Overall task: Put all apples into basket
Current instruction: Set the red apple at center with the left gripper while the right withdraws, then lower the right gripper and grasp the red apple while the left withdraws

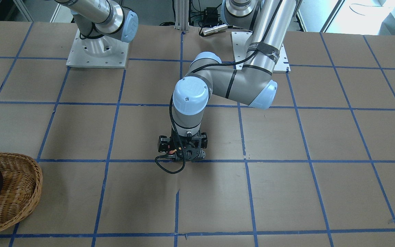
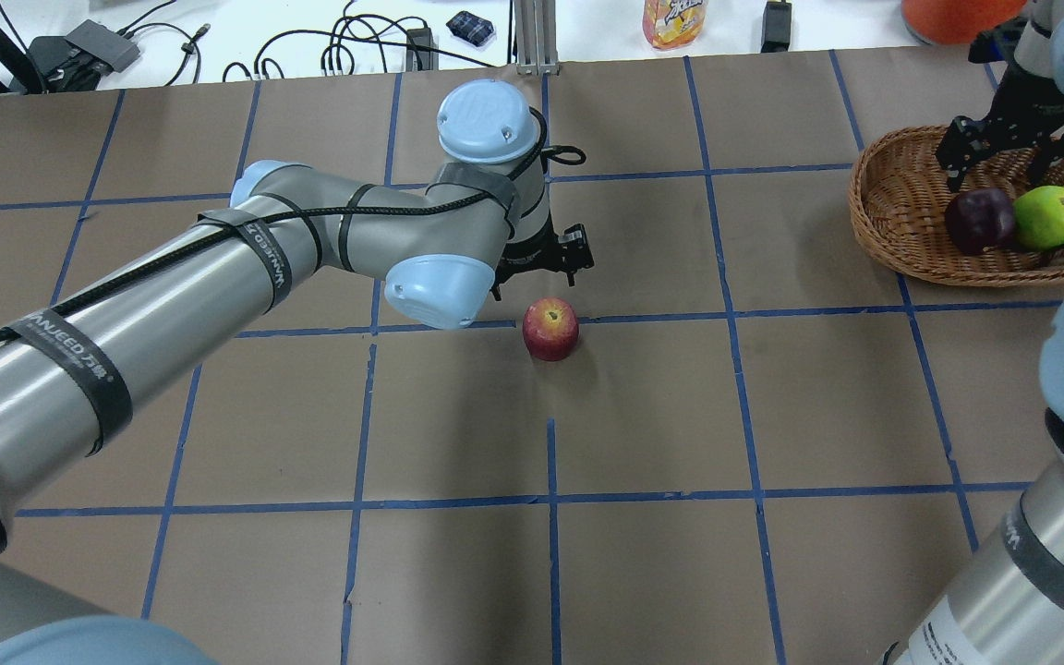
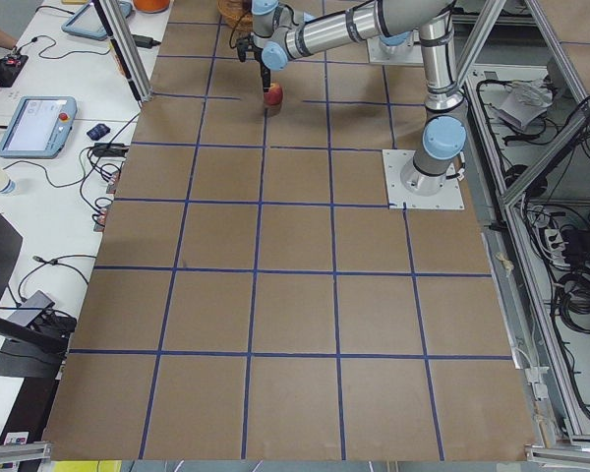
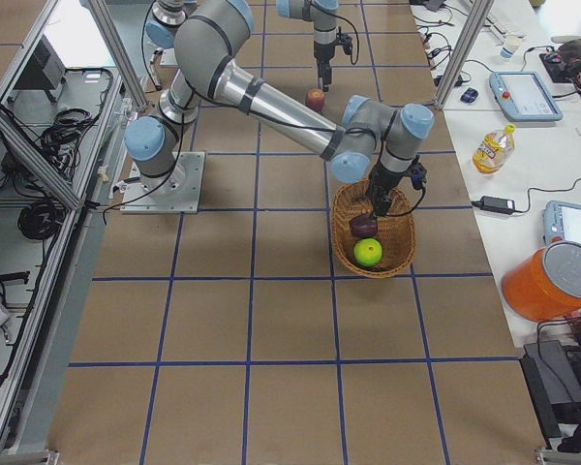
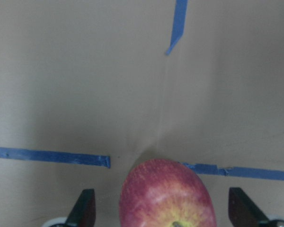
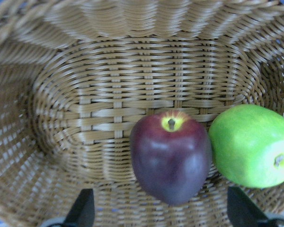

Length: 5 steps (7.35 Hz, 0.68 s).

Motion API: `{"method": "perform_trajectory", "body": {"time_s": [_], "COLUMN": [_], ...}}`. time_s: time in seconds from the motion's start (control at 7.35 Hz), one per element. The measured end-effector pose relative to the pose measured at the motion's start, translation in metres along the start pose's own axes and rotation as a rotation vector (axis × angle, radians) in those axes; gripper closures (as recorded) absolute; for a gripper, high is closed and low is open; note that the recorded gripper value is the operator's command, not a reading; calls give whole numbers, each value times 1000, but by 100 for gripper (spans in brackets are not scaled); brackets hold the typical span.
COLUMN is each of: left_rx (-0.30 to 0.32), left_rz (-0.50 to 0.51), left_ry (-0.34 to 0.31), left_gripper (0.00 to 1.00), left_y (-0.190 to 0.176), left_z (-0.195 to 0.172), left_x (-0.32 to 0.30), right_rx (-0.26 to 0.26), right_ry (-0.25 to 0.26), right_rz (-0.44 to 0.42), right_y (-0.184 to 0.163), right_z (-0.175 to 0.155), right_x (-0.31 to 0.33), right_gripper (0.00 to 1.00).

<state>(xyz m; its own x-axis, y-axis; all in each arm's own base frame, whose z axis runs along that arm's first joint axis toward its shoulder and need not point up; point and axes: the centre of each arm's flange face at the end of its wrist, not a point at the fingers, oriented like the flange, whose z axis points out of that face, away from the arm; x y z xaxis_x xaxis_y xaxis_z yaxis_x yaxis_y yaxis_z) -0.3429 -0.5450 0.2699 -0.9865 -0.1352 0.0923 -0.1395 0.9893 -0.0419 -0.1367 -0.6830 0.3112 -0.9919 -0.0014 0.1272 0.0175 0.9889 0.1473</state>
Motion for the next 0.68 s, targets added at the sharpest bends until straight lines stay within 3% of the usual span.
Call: {"method": "perform_trajectory", "body": {"time_s": [0.41, 0.68], "left_rx": [-59, -79], "left_rz": [65, 90], "left_ry": [-14, -23], "left_gripper": [0, 0], "left_y": [14, 22], "left_z": [-98, -161], "left_x": [-54, -107], "right_rx": [35, 32], "right_ry": [-110, -113], "right_rz": [48, 107], "right_y": [24, 43], "right_z": [-68, -82], "right_x": [-144, -271], "right_gripper": [0, 0]}}
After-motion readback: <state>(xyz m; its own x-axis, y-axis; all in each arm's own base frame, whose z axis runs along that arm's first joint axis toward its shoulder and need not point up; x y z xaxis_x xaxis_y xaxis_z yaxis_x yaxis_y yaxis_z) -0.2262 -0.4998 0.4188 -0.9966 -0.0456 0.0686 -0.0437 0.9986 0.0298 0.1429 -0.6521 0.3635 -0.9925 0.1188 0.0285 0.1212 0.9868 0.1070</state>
